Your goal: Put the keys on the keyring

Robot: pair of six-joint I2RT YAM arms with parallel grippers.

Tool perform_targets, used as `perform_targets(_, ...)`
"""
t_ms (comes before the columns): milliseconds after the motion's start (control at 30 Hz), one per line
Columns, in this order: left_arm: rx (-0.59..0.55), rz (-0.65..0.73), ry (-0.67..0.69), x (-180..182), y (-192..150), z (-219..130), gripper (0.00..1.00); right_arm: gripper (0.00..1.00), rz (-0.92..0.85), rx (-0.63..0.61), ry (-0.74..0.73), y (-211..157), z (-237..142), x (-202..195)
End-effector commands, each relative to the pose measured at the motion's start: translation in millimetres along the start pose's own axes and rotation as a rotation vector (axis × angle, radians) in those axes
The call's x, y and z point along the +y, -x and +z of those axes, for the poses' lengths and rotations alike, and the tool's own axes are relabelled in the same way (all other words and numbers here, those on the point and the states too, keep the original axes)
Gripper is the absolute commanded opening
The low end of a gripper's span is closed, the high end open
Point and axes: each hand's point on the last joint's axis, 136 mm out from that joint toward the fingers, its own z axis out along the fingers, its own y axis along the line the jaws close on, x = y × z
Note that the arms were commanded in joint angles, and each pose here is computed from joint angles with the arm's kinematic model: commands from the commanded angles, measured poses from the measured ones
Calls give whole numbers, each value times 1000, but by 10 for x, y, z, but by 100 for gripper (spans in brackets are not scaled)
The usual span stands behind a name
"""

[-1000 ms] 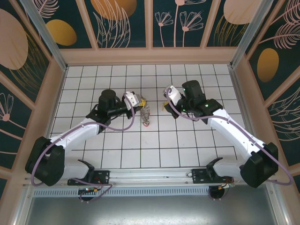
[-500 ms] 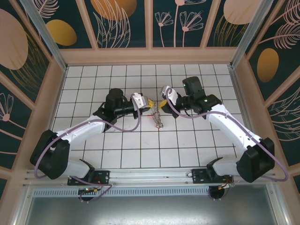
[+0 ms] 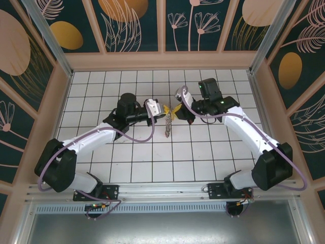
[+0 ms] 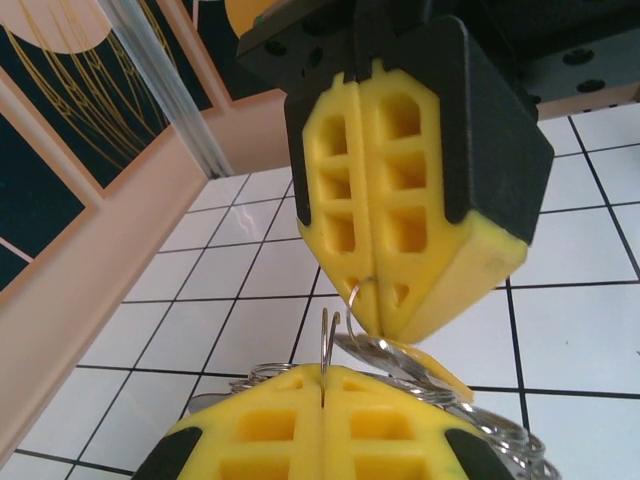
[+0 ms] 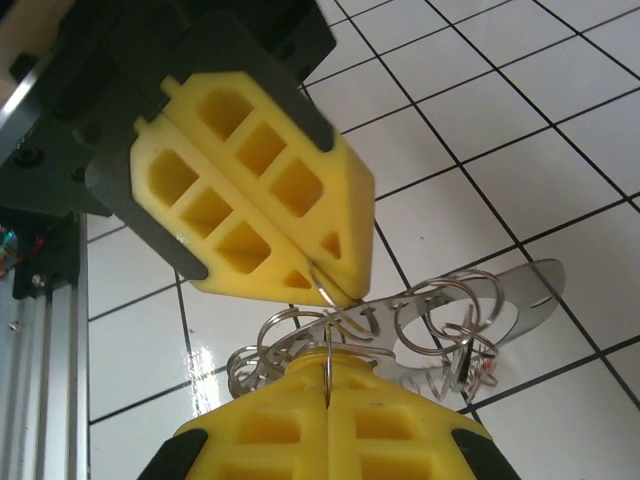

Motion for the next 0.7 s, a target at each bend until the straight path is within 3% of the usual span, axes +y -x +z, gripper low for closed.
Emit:
perform_targets(0, -29, 50, 5, 56, 145, 38, 0, 0, 24, -38, 40, 150, -76, 45)
perform_targets(667, -85, 37, -6, 56, 238, 68, 0, 0, 61, -10, 55, 77, -10, 13)
